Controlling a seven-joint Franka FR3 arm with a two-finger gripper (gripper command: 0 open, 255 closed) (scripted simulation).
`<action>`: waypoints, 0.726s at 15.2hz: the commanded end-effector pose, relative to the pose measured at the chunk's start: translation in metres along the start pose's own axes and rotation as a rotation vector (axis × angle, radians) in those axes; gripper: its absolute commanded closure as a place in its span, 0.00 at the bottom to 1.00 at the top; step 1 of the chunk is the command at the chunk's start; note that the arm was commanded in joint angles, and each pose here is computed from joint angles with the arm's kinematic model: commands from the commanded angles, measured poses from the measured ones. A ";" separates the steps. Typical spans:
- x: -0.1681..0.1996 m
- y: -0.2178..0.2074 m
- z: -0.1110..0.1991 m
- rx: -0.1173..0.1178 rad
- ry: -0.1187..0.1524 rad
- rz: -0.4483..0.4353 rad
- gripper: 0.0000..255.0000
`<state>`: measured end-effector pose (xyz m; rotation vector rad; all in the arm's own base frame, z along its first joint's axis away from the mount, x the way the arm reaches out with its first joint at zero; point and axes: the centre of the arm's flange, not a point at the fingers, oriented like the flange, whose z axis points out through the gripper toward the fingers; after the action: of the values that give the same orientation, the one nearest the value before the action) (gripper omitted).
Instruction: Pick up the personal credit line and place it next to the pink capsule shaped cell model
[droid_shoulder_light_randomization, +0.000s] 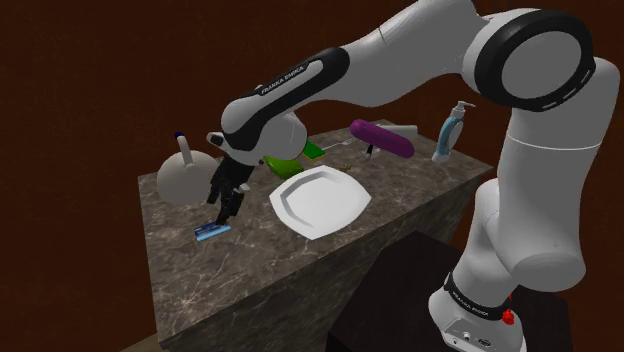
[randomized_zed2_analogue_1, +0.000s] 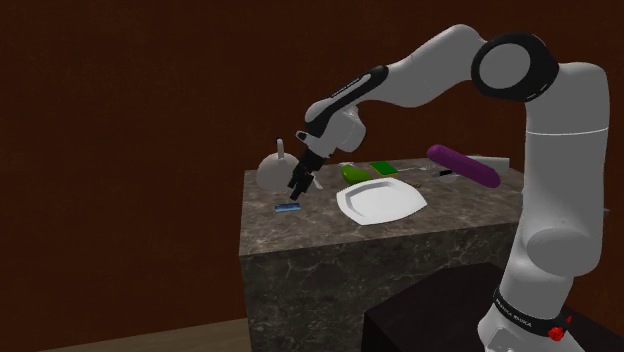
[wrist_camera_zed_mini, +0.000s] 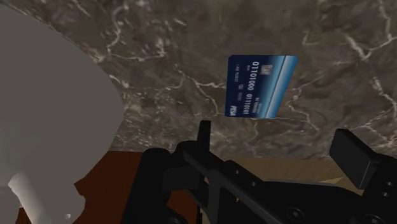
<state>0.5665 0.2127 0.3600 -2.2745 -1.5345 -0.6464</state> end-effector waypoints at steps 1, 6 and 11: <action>0.011 0.006 0.018 0.013 0.021 -0.050 0.00; 0.011 0.006 0.044 0.013 0.021 -0.050 0.00; 0.011 0.006 0.058 0.013 0.021 -0.050 0.00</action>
<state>0.5859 0.2477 0.3179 -2.2187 -1.5862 -0.6694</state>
